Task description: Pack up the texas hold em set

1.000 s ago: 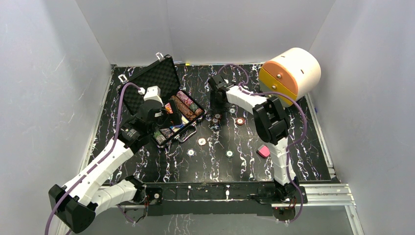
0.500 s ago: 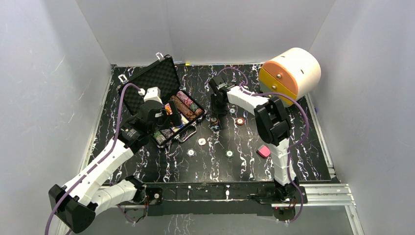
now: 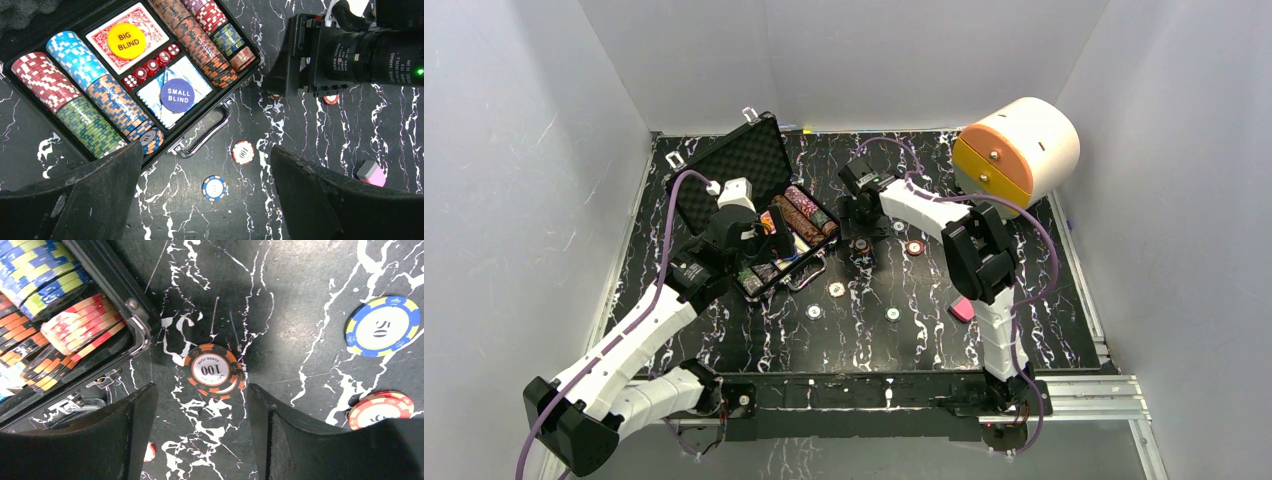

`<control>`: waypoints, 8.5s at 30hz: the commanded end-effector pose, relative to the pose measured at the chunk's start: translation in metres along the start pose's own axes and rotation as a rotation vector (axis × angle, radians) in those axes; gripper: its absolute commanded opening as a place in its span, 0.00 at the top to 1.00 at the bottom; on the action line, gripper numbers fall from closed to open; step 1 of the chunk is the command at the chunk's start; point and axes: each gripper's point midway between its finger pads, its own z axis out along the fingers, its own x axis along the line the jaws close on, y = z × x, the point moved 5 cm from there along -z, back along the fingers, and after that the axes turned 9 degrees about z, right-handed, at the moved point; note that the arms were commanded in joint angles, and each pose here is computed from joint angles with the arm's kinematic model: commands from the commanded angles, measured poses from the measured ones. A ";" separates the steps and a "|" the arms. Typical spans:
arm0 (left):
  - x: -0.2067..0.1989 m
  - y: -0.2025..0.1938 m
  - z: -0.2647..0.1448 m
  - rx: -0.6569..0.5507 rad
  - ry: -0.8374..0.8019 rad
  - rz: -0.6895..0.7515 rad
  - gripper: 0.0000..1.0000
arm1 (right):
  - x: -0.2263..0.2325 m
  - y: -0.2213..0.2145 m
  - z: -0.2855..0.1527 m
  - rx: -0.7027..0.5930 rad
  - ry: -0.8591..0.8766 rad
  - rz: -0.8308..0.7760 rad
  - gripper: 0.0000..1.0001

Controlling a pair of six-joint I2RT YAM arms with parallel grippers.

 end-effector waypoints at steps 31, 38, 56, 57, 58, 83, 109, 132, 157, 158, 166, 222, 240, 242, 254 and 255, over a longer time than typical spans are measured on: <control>0.009 -0.006 0.001 0.016 0.047 0.031 0.02 | -0.004 0.003 0.018 -0.078 -0.101 0.012 0.48; 0.008 -0.008 0.003 0.025 0.043 0.028 0.02 | -0.005 -0.003 0.005 -0.055 -0.081 -0.007 0.49; 0.008 -0.010 0.001 0.035 0.040 0.018 0.02 | -0.013 -0.012 0.009 0.012 -0.138 -0.087 0.37; 0.008 -0.010 0.001 0.035 0.041 0.017 0.02 | -0.014 -0.012 0.010 0.015 -0.145 -0.089 0.38; 0.008 -0.010 0.001 0.036 0.040 0.017 0.02 | -0.014 -0.013 0.012 0.020 -0.150 -0.093 0.39; -0.009 -0.032 0.007 0.124 -0.101 -0.009 0.02 | -0.001 0.003 -0.029 -0.216 0.005 0.067 0.66; -0.120 -0.028 0.011 -0.003 -0.693 -0.040 0.23 | 0.023 -0.058 -0.169 -0.140 0.750 0.751 0.65; -0.123 -0.013 0.030 -0.189 -0.591 -0.049 0.88 | 0.031 -0.061 -0.178 -0.071 0.832 0.790 0.64; -0.081 -0.036 0.076 0.144 -0.310 0.721 1.00 | -0.062 -0.079 -0.202 -0.537 0.469 0.306 0.10; -0.081 -0.033 0.082 0.154 -0.289 0.722 1.00 | -0.061 -0.081 -0.197 -0.521 0.470 0.302 0.11; -0.069 -0.031 0.127 0.262 -0.128 0.779 1.00 | -0.059 -0.097 -0.163 -0.399 0.460 0.307 0.14; -0.056 -0.021 0.158 0.338 -0.239 0.518 1.00 | -0.051 -0.076 -0.135 -0.347 0.329 0.294 0.15; -0.045 -0.054 0.174 0.455 -0.191 0.510 1.00 | -0.055 -0.079 -0.132 -0.342 0.304 0.296 0.15; -0.047 -0.049 0.173 0.447 -0.193 0.510 1.00 | -0.055 -0.078 -0.133 -0.345 0.301 0.296 0.15; -0.075 0.025 0.120 0.222 -0.327 0.432 0.76 | -0.068 -0.065 -0.132 -0.389 0.176 0.282 0.11; -0.075 0.028 0.115 0.206 -0.337 0.422 0.74 | -0.069 -0.064 -0.130 -0.384 0.160 0.276 0.11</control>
